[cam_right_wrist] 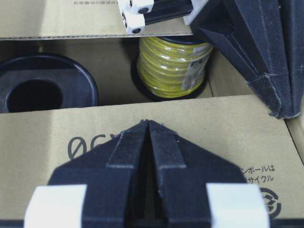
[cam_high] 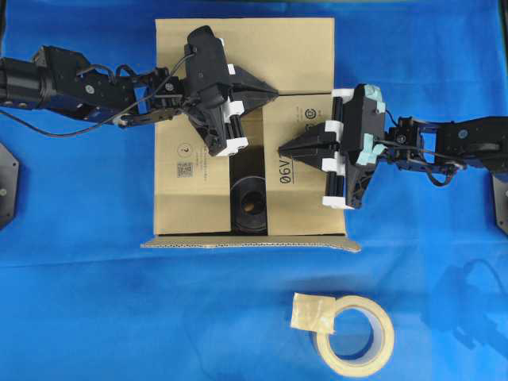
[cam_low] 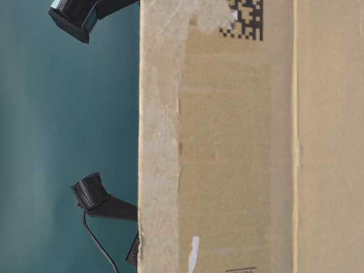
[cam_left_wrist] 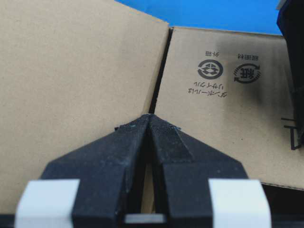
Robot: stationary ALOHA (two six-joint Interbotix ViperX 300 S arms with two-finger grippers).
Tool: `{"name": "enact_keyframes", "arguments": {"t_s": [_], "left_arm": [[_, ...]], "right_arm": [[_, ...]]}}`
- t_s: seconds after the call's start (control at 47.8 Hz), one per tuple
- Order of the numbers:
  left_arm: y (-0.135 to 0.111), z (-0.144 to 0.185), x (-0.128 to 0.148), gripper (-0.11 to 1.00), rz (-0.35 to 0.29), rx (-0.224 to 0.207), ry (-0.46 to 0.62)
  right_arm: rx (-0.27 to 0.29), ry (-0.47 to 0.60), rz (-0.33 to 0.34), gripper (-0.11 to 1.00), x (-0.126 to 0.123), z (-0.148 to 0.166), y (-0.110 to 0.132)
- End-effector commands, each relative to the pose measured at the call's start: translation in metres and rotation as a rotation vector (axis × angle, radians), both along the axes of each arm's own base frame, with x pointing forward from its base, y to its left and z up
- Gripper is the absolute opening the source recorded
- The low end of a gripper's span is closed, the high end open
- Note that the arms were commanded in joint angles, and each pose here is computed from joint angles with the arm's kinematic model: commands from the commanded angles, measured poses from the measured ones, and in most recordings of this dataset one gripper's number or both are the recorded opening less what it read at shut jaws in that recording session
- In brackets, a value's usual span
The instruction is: Close the cardboard box.
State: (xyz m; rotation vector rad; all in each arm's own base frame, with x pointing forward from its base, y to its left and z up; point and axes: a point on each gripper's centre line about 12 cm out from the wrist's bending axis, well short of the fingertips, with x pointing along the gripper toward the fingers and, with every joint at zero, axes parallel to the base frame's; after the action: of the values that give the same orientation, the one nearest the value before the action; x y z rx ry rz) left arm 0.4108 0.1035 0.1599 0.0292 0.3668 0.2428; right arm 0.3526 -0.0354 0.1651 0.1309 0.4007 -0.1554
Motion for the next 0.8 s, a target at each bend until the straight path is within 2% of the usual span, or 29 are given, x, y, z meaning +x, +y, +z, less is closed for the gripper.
{"name": "enact_keyframes", "arguments": {"t_s": [0.0,0.251,0.482,0.628,0.775], "left_arm": [[-0.001,0.008,0.002,0.00,-0.002,0.005,-0.024],[0.001,0.009,0.002,0.00,0.002,0.005,-0.027],[0.002,0.009,0.002,0.00,0.004,0.005,-0.026],[0.003,0.008,0.000,0.00,0.009,0.003,-0.022],[0.004,0.008,0.000,0.00,0.010,0.003,-0.022]], "right_arm": [[-0.001,-0.037,0.000,0.00,0.005,0.010,0.001],[-0.001,-0.060,0.009,0.00,0.004,0.021,0.004],[0.002,-0.124,0.048,0.00,-0.009,0.060,0.016],[0.007,-0.182,0.111,0.00,-0.022,0.092,0.037],[0.020,-0.256,0.222,0.00,-0.045,0.119,0.071]]}}
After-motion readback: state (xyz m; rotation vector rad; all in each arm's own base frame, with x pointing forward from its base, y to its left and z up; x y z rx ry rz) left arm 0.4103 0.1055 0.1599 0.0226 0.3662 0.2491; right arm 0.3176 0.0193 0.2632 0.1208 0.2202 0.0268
